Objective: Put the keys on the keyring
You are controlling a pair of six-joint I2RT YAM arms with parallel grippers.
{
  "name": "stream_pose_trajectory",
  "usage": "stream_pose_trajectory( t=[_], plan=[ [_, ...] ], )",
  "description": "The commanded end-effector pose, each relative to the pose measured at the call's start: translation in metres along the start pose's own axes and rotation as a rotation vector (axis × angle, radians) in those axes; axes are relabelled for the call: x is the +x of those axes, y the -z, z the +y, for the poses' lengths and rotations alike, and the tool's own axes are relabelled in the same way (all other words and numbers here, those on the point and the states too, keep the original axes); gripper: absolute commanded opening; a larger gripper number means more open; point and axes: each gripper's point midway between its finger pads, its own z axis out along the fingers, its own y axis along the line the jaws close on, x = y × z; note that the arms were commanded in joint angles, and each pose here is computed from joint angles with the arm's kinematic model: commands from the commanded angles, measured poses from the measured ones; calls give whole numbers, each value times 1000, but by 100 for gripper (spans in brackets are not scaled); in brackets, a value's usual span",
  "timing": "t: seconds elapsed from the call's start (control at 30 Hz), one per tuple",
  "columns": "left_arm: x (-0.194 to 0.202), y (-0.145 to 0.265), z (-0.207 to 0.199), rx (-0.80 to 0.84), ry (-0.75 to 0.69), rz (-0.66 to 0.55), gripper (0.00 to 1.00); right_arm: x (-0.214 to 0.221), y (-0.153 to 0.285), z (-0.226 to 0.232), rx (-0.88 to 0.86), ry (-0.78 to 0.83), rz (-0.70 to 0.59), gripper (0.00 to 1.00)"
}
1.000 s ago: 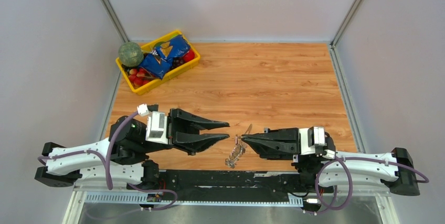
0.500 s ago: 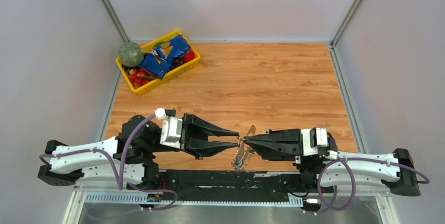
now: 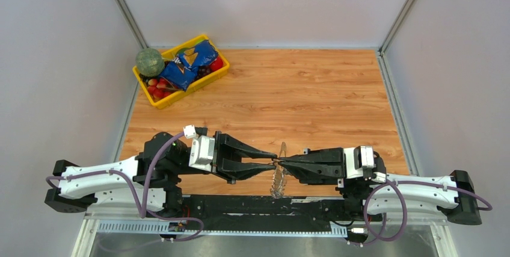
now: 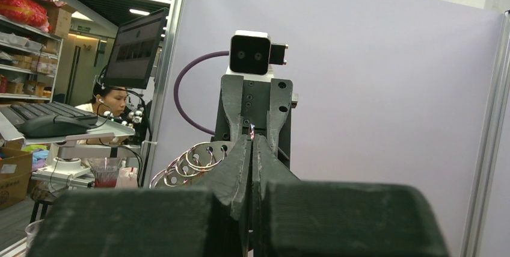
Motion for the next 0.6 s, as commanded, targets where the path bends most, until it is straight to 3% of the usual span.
stream_pose_trajectory(
  t=[0.0, 0.57],
  plan=[
    [-25, -3, -3, 19, -24, -64, 33, -27, -11, 0, -7, -4, -79, 0],
    [-30, 0, -1, 7, -21, -82, 26, -17, -12, -2, -1, 1, -49, 0]
  ],
)
